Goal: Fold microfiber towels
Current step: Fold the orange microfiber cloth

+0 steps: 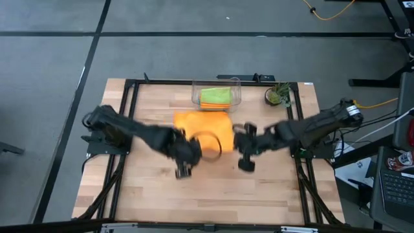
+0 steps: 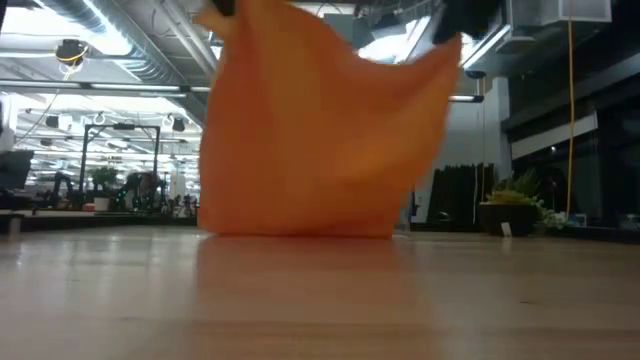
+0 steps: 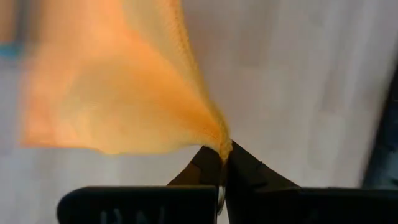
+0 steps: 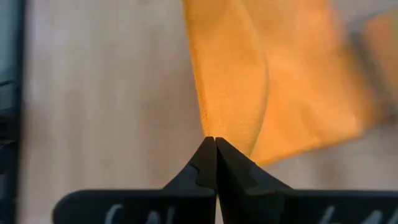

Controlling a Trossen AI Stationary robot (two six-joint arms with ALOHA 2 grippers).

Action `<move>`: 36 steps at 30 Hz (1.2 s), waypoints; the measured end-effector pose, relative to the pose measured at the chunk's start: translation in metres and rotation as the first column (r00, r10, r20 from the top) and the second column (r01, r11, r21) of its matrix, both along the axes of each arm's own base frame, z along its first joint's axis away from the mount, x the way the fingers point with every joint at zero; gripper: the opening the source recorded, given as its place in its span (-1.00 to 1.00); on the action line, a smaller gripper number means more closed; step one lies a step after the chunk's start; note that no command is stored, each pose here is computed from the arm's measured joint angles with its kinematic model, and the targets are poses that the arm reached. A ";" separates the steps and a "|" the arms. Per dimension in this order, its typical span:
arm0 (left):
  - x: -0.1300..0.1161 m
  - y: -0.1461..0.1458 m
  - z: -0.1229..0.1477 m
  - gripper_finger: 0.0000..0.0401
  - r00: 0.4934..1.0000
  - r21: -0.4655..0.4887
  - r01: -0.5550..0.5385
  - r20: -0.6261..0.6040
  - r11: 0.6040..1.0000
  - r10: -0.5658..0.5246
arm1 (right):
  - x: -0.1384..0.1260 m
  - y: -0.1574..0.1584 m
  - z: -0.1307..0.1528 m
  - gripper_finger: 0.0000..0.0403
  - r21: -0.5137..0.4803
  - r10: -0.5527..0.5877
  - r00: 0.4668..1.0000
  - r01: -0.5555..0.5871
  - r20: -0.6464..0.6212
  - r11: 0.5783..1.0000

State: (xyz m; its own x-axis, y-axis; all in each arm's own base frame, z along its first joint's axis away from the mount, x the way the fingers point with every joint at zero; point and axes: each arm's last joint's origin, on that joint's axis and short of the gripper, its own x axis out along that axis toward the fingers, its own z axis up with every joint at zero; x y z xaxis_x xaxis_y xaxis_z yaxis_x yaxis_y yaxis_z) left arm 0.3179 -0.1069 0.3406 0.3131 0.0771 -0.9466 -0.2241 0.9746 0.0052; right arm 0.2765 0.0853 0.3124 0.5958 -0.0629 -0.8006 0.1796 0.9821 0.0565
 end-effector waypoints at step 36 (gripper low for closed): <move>0.015 -0.043 -0.093 -1.00 0.979 -0.023 0.065 -0.192 0.998 -0.068 | 0.017 0.015 -0.093 -1.00 0.041 -0.138 0.985 0.134 0.099 0.990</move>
